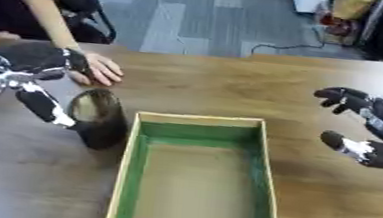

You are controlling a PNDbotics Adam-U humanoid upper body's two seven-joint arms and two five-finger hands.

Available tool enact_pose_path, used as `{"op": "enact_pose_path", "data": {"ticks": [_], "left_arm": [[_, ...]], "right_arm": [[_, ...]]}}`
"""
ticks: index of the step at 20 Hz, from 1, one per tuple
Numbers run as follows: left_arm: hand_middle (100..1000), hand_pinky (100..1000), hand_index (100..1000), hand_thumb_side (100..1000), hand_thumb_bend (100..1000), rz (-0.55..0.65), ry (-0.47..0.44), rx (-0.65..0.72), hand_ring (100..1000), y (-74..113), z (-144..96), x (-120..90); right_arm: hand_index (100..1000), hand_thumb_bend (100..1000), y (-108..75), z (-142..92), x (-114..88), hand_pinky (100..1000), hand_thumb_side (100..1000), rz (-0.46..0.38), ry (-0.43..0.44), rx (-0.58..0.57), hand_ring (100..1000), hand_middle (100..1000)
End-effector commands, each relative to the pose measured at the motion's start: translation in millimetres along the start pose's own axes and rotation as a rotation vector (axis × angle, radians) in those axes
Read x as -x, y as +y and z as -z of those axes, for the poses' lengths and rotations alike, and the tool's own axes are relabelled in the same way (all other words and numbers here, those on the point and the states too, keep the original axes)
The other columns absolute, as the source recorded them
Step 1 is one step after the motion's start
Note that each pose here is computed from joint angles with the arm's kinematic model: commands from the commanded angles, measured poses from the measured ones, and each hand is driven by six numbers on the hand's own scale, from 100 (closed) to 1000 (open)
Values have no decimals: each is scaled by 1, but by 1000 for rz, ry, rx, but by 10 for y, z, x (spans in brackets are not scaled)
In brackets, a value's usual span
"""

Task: Pick up objects on the table and place them in the box.

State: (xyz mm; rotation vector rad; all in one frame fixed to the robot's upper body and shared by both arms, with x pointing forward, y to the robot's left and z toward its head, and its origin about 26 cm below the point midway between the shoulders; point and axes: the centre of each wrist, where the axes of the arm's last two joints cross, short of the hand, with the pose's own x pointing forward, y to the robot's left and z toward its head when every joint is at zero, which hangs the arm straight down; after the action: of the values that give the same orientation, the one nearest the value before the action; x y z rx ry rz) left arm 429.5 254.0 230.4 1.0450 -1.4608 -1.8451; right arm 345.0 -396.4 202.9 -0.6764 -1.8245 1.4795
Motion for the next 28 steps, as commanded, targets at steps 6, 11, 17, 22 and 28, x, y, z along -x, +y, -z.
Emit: {"op": "enact_pose_path", "data": {"ticks": [6, 11, 17, 22, 28], "left_arm": [[730, 100, 797, 552, 681, -12, -68, -39, 108, 206, -182, -65], [724, 100, 793, 548, 684, -29, -124, -37, 108, 258, -232, -203], [707, 100, 781, 539, 688, -57, -128, -16, 104, 211, -203, -235], [706, 100, 781, 536, 683, -71, -93, 14, 103, 108, -170, -162], [702, 100, 780, 536, 683, -74, -73, 21, 100, 51, -158, -104]], "right_arm": [[972, 482, -112, -38, 9, 715, 981, -21, 10, 12, 806, 884], [972, 480, -109, -39, 10, 715, 981, -20, 11, 11, 806, 884], [972, 479, -111, -27, 3, 715, 982, -19, 6, 12, 806, 883], [972, 478, -115, -27, 2, 715, 982, -21, 7, 13, 806, 883], [972, 476, -117, -29, 3, 715, 982, -22, 8, 15, 806, 883]]}}
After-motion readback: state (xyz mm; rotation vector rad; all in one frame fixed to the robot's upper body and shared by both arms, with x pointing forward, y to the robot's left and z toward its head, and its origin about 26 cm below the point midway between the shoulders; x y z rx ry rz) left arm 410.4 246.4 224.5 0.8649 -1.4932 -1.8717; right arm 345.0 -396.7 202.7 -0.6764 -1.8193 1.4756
